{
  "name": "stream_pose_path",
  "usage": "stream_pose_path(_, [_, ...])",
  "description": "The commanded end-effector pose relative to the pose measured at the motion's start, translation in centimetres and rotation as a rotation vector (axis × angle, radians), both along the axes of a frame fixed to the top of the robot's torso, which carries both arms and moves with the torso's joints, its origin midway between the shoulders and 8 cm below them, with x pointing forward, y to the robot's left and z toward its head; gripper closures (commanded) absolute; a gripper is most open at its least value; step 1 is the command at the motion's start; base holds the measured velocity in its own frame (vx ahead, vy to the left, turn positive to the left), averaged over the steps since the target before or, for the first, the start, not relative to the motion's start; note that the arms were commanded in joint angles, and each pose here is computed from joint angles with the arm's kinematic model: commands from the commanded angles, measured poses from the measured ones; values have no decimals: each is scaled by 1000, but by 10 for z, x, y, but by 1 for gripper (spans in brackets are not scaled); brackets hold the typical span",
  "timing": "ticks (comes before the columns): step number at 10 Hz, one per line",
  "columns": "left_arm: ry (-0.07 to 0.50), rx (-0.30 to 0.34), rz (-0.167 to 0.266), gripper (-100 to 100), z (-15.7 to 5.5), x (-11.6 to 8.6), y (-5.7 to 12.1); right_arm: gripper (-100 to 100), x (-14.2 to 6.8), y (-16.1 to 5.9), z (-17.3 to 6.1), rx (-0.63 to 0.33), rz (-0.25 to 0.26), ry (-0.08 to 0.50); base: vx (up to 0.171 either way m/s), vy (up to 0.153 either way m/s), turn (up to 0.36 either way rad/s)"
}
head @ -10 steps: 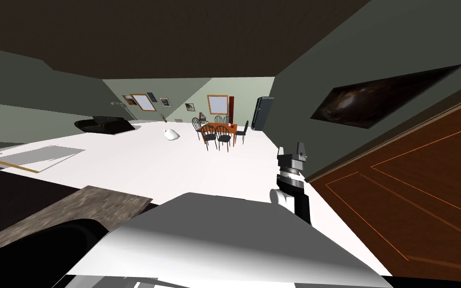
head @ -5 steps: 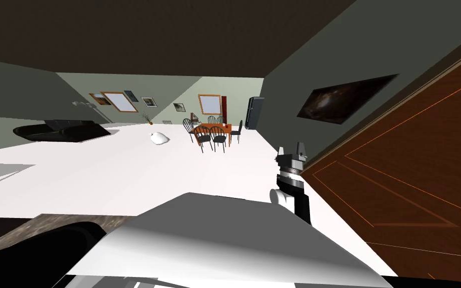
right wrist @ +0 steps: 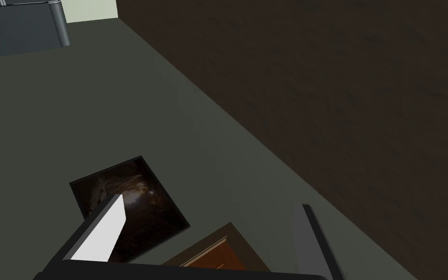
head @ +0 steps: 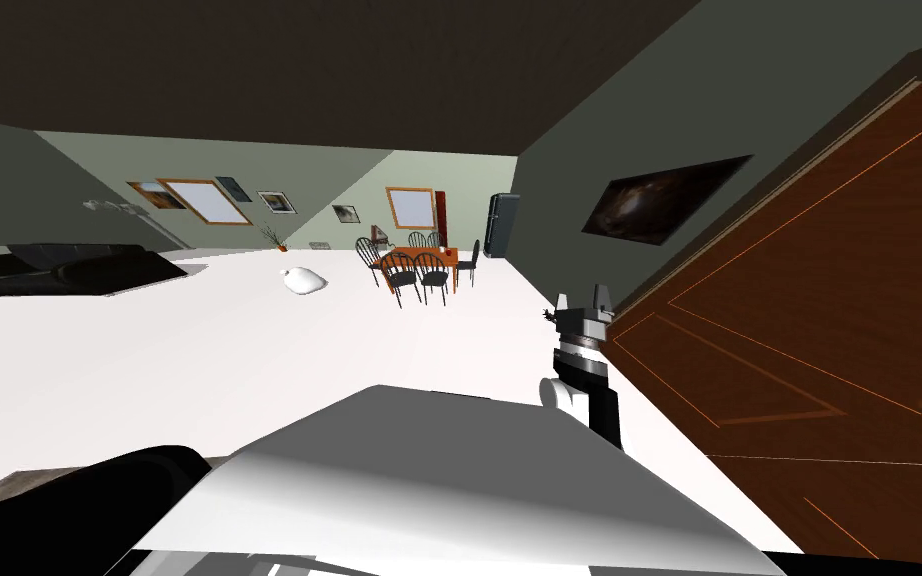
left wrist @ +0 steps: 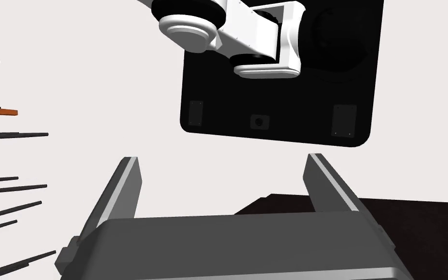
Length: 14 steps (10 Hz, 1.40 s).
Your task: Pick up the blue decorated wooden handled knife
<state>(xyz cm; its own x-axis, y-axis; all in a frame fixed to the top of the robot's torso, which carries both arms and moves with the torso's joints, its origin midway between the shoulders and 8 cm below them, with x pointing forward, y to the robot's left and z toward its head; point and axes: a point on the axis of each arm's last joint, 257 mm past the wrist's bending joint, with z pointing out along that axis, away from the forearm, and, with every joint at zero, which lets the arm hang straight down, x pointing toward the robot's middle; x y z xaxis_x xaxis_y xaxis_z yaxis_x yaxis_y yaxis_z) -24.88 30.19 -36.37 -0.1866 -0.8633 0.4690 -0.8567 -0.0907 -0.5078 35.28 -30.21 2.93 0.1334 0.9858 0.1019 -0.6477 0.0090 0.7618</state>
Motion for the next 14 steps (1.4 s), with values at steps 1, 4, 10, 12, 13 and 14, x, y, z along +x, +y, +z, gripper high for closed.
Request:
stream_pose_path(1, [95, 27, 1, -100, 9, -32, 19, 0, 0, 0, 0, 0, 0, 0, -9, 86, -173])
stream_pose_path(4, [166, 51, 5, -100, 16, -53, 38, 0, 0, 0, 0, 0, 0, 0, -6, 80, -111])
stream_pose_path(10, [328, 135, 22, -100, 35, -97, 92, 0, 0, 0, 0, 0, 0, 0, -17, 88, -105])
stream_pose_path(12, [395, 193, 31, -100, 44, -111, 125, 0, 0, 0, 0, 0, 0, 0, -42, 75, -120])
stream_pose_path(13, [417, 218, 35, -100, 47, -115, 139, 0, 0, 0, 0, 0, 0, 0, -67, 154, -145])
stream_pose_path(14, [443, 253, 40, -100, 51, -119, 158, 0, 0, 0, 0, 0, 0, 0, -77, 157, -106])
